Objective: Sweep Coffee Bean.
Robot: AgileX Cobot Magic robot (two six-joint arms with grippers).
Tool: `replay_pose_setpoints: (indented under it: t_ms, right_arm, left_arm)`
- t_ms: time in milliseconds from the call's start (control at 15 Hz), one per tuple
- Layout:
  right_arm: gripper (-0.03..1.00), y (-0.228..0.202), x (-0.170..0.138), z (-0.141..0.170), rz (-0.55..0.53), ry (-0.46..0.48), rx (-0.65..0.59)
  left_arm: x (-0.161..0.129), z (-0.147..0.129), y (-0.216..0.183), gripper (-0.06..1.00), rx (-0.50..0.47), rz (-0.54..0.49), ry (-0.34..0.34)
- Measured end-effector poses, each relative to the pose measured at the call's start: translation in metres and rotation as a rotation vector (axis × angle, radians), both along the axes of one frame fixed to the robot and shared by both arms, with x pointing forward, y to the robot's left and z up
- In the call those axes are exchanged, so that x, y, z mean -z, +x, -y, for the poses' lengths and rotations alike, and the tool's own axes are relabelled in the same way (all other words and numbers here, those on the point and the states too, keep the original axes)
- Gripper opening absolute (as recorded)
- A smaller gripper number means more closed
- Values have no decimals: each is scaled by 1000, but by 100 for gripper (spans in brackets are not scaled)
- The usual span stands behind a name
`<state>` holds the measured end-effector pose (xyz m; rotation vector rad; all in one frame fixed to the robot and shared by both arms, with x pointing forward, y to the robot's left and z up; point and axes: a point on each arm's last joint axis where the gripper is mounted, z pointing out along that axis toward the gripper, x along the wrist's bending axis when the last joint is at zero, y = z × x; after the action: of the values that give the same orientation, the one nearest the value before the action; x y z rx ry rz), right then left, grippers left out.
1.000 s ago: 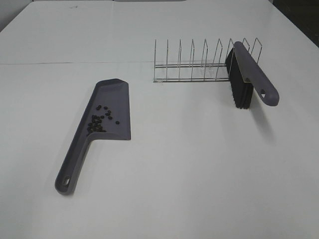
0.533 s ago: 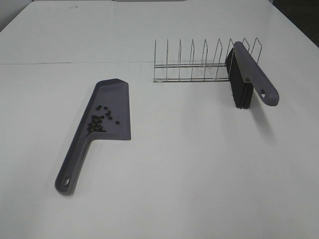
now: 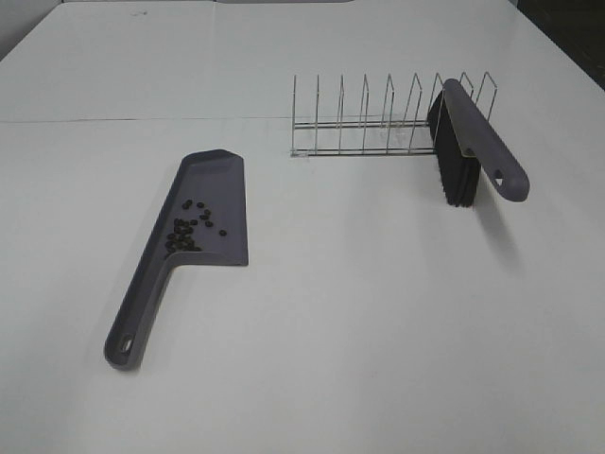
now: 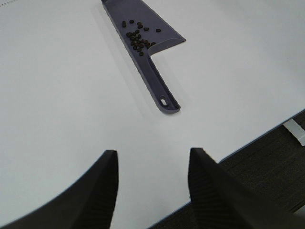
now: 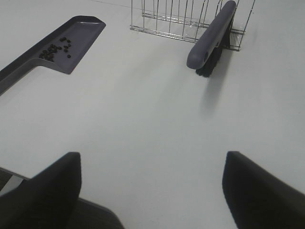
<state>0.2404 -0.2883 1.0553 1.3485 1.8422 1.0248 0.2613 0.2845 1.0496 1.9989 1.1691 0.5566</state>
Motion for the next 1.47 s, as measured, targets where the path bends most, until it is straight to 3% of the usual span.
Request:
replay_pose_setpoints:
  t_ms: [400, 733, 867, 1467]
  right_arm:
    - [77, 0, 0, 0, 0, 0, 0]
    - [77, 0, 0, 0, 0, 0, 4]
    - [77, 1, 0, 0, 1, 0, 61]
    - [77, -9, 0, 0, 69, 3, 110]
  left_arm:
    - [0, -1, -1, 43, -21, 6, -3]
    - [-2, -10, -20, 43, -223, 149, -48]
    - [-2, -11, -28, 43, -290, 203, -58]
    - [-2, -11, -29, 43, -306, 209, -57]
